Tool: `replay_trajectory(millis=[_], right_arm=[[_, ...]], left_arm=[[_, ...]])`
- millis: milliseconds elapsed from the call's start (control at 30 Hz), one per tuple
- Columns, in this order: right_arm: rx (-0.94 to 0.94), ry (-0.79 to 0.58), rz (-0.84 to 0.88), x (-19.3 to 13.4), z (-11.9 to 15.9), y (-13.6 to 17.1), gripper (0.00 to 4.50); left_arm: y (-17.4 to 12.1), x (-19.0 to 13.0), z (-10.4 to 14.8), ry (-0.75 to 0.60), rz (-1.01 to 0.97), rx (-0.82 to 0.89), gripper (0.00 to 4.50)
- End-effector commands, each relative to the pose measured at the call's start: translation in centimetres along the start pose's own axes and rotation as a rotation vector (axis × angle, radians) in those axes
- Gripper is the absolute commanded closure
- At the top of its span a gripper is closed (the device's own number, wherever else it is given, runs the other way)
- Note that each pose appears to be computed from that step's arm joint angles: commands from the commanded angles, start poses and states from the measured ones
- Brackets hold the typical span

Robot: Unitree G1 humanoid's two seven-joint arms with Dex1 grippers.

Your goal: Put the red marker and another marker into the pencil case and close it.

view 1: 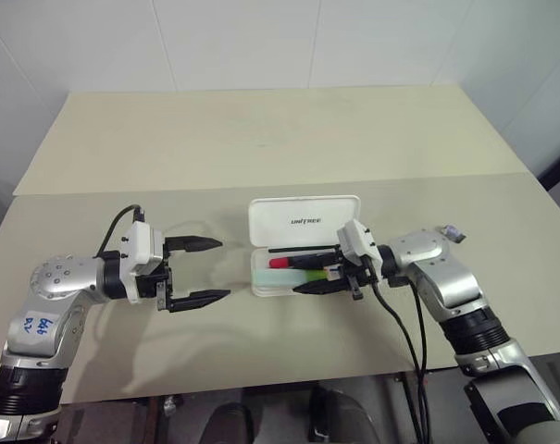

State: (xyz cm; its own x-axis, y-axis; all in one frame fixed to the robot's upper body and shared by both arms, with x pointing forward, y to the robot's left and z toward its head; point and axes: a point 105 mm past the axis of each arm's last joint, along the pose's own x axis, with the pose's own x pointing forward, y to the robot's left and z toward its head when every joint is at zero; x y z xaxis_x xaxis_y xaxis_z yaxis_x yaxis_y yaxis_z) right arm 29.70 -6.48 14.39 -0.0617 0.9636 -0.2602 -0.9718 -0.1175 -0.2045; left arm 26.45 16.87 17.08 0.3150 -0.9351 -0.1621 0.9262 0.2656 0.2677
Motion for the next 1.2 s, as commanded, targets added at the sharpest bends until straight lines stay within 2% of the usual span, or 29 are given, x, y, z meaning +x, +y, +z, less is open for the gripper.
replay_trajectory(millis=[33, 233, 567, 733, 867, 900, 1067, 1200], right_arm=[[-0.04, 0.044, -0.009, 0.1, -0.1, -1.1, 3.36], [-0.042, 0.098, -0.02, 0.1, -1.2, -1.8, 3.36], [-0.02, 0.115, -0.019, 0.5, -1.9, -1.8, 3.36], [-0.041, 0.117, -0.036, -0.1, -1.6, -2.4, 1.61], [-0.071, 0.085, -0.026, 0.1, -0.4, -2.5, 0.16], [-0.078, 0.077, -0.017, 0.2, -0.1, -2.4, 0.04], [-0.085, -0.013, 0.008, 0.4, 2.1, -1.3, 0.04], [-0.039, -0.093, -0.017, -1.0, 3.8, -0.1, 0.04]], left_arm=[[-0.3, -0.1, 1.2, -0.034, 0.005, 0.041, 0.0], [-0.4, 0.0, 1.3, -0.036, 0.013, 0.039, 0.0], [0.0, 0.0, 1.4, -0.037, 0.019, 0.045, 0.0], [0.2, 0.0, 1.5, -0.038, 0.019, 0.05, 0.0], [0.3, 0.1, 1.5, -0.04, 0.019, 0.052, 0.0], [0.3, 0.1, 1.6, -0.041, 0.018, 0.052, 0.0], [0.4, 0.4, 1.6, -0.05, 0.012, 0.053, 0.0], [0.4, 0.9, 1.6, -0.061, 0.003, 0.054, 0.0]])
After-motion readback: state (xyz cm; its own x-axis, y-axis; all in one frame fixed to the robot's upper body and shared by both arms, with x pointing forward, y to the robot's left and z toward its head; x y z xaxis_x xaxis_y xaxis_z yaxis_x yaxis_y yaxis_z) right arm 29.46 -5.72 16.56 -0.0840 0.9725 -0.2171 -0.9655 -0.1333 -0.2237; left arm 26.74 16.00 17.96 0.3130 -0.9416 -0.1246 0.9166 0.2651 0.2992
